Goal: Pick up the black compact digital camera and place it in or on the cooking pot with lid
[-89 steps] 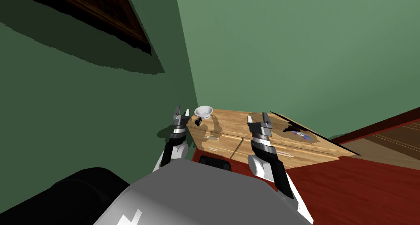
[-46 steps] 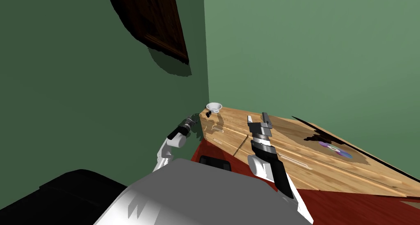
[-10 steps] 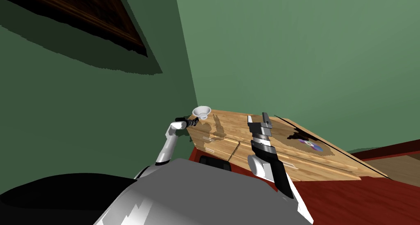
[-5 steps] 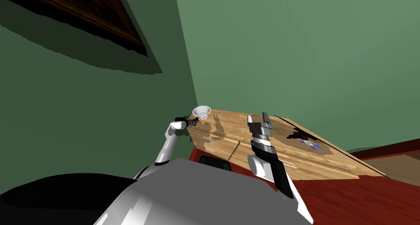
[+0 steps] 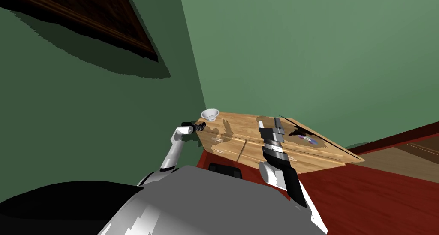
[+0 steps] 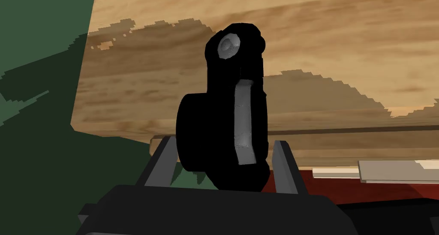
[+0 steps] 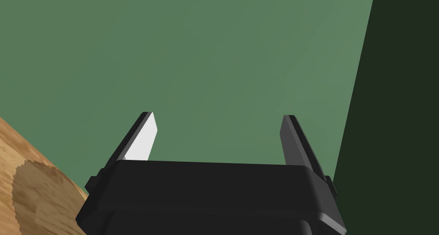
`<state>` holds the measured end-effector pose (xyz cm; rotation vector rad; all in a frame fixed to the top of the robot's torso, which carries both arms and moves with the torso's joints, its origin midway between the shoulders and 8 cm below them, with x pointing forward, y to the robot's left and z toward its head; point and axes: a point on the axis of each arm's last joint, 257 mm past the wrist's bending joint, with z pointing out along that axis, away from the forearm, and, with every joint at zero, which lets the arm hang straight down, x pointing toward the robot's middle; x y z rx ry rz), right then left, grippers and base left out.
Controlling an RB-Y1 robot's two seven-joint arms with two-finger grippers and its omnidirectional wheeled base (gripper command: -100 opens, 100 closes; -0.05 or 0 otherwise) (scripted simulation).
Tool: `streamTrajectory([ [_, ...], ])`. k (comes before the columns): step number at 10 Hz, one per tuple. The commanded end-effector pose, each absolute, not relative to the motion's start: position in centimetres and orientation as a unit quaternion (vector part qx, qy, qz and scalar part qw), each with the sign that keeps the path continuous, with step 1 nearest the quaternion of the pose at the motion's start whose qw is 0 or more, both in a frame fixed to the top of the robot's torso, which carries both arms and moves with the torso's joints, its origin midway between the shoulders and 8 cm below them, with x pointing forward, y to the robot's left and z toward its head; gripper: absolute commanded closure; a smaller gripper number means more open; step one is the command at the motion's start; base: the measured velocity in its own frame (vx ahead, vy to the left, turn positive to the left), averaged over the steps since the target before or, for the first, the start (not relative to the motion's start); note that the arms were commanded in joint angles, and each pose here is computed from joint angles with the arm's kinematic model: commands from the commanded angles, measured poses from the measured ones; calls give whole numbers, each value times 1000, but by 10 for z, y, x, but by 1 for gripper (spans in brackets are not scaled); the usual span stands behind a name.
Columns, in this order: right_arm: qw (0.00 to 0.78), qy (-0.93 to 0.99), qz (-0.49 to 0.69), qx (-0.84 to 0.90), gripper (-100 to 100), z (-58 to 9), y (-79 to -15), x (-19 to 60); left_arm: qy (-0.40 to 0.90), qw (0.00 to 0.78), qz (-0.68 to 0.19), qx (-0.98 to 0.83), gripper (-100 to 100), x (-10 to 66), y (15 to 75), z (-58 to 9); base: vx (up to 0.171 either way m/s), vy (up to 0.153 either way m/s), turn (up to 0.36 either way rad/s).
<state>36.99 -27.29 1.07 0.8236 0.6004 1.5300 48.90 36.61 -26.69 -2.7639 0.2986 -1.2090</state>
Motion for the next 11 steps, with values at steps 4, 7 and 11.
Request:
streamTrajectory([
  [4,606,260,662,356,0,11,-273,370,105,123,-364,-917,100,481,433,-261,-184,-54,-124],
  [7,606,260,662,356,0,11,-273,370,106,177,-346,-915,100,480,486,-243,-173,-83,-169],
  [11,606,260,662,356,0,11,-273,370,112,249,-322,-906,100,477,551,-206,-126,-111,-188],
])
